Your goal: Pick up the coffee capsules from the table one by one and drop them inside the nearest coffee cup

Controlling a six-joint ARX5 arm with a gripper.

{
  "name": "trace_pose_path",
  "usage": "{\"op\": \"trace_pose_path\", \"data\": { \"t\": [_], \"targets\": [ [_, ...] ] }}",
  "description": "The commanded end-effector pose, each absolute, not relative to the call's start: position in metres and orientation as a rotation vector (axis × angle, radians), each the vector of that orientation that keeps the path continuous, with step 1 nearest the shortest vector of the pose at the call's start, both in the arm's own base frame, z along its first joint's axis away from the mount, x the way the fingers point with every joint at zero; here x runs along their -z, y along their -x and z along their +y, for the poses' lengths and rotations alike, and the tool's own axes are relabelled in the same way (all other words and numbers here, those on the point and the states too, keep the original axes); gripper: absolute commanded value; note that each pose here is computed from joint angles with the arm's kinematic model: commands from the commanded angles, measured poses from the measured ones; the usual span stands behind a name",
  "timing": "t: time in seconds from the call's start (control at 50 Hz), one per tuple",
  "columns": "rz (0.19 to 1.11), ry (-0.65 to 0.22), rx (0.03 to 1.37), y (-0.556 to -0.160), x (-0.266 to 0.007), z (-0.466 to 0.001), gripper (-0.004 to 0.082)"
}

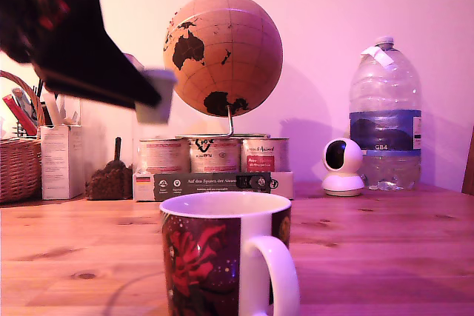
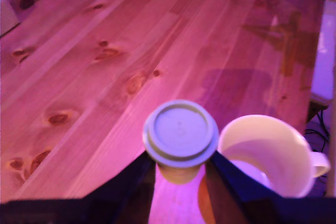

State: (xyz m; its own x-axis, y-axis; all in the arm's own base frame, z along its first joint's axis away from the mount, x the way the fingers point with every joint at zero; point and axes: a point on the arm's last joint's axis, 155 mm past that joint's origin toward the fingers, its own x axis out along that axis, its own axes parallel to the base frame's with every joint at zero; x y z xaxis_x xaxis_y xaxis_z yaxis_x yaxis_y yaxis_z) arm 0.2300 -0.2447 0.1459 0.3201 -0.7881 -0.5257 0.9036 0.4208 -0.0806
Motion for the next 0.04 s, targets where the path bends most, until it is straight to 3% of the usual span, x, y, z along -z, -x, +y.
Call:
{"op": "trace_pose_path", "data": {
  "t": [0.0,0.02],
  "targets": [
    [0.513,-0.248,1.132,-0.2287,-0.1531,-0.2448,0.016],
    [0.511,-0.246,1.133,-0.2283,-0.1542,-0.2447,0.016]
  ]
}}
